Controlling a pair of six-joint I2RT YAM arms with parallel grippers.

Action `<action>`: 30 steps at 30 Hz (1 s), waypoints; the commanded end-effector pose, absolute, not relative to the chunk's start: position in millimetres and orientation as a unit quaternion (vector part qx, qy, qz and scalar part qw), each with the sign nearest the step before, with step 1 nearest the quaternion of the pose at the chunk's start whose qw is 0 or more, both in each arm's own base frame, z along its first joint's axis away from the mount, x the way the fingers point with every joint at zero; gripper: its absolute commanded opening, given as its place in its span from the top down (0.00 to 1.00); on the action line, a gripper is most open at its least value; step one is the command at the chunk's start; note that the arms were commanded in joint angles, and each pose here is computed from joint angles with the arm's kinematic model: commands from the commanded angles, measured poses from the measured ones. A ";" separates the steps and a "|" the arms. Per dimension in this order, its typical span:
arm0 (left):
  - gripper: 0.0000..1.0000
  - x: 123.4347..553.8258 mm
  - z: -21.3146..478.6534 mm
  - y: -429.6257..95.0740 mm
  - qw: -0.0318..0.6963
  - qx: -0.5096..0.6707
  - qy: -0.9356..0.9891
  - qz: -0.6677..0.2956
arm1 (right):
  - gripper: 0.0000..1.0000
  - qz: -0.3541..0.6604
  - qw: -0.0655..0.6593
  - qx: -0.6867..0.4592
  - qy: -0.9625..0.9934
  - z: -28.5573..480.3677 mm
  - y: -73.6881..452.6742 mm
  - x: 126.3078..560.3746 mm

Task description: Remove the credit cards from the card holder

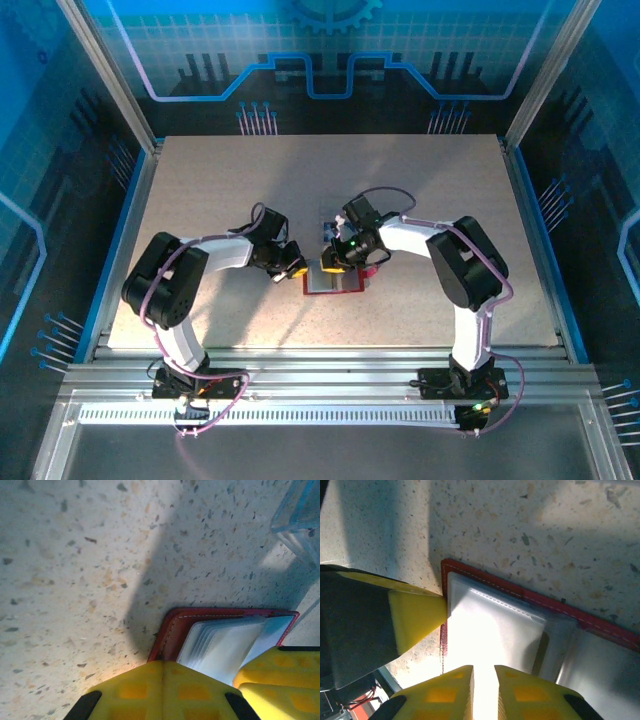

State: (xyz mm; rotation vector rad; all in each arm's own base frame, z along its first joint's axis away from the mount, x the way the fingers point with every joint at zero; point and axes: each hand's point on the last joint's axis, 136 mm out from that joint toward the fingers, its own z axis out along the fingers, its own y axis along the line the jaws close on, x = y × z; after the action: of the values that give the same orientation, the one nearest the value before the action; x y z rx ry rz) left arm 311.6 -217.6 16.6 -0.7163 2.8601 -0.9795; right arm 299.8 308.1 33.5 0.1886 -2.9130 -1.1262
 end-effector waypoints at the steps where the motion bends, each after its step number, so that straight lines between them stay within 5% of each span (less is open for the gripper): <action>1: 0.94 311.7 6.9 -214.4 0.007 -0.227 0.925 -0.304 | 0.79 -0.366 0.026 0.066 -0.928 32.6 315.3 292.8; 30: 0.93 321.5 16.5 -212.4 0.017 -0.224 0.924 -0.310 | 0.71 -0.358 0.025 0.019 -0.933 22.0 276.9 293.2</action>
State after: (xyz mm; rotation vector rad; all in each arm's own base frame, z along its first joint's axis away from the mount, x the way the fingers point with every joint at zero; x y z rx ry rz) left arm 317.7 -219.3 16.5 -0.6826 2.8653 -1.0078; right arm 298.6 282.7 24.8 0.1062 -2.9082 -1.1048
